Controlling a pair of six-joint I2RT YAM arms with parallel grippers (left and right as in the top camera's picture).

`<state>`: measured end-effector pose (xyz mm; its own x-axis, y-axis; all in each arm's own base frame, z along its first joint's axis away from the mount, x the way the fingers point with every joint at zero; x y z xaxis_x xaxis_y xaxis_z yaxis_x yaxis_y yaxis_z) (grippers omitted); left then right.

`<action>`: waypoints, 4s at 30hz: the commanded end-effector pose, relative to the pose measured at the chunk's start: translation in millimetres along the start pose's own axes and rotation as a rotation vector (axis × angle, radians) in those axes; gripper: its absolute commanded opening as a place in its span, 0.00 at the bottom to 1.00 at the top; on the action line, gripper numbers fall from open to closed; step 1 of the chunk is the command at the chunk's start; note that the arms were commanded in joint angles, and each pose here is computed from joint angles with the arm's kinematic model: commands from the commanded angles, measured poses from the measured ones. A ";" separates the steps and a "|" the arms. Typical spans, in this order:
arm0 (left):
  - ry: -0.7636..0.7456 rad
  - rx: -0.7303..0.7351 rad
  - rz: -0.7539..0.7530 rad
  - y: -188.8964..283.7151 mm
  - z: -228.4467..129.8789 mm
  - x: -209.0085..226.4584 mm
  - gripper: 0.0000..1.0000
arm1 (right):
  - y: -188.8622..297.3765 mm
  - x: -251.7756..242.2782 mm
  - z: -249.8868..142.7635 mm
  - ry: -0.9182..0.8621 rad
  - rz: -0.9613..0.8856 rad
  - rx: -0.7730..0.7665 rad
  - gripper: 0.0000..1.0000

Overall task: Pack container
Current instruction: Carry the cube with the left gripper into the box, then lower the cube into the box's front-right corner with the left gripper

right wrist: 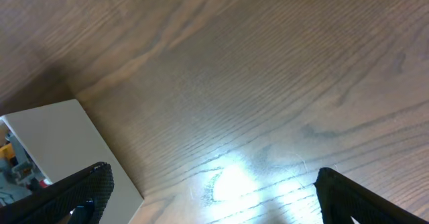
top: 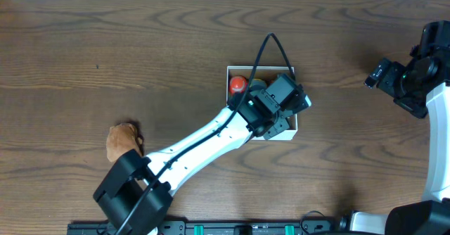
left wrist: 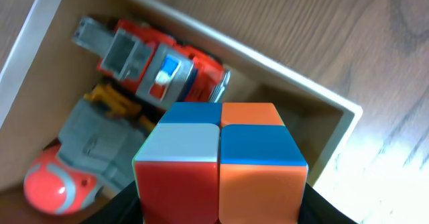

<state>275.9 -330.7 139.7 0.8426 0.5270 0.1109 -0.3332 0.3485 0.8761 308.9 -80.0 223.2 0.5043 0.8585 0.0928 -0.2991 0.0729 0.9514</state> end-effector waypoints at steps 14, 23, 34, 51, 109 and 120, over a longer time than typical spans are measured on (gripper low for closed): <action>-0.017 0.075 -0.015 -34.0 -13.0 -4.1 0.06 | -3.0 -1.7 -1.9 0.015 -0.002 0.015 0.99; -0.017 0.101 -0.019 -43.6 -18.6 -5.2 0.60 | -3.0 -1.7 -1.9 0.015 -0.002 0.015 0.99; -0.008 0.035 -0.001 -19.8 -5.2 1.4 0.68 | -3.0 -1.7 -1.7 0.015 -0.002 0.014 0.99; 0.602 0.192 0.035 8.1 -65.7 83.7 0.12 | -3.0 -0.5 -0.8 0.023 0.004 0.010 0.99; 0.516 0.253 -0.199 2.6 -45.1 -22.7 0.06 | -111.4 78.6 -45.3 0.335 0.083 0.369 0.07; 0.520 0.309 -0.208 -20.7 -55.7 -26.9 0.06 | -128.2 85.4 -55.0 0.360 0.071 0.417 0.08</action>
<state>238.6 -307.0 103.4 0.5455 0.8034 -0.2387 -0.0119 0.2922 0.9563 346.7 1.2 96.5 0.1967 0.9723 0.1265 0.0472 -0.1382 0.9893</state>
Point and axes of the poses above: each gripper's point midway between its finger pads, its own y axis back along the fingers, its own x axis along the line the jaws close on, z = x × y, the point moved 3 cm from there along y, back along the fingers, and after that the axes turned 5 degrees about y, right-handed, at the moved point
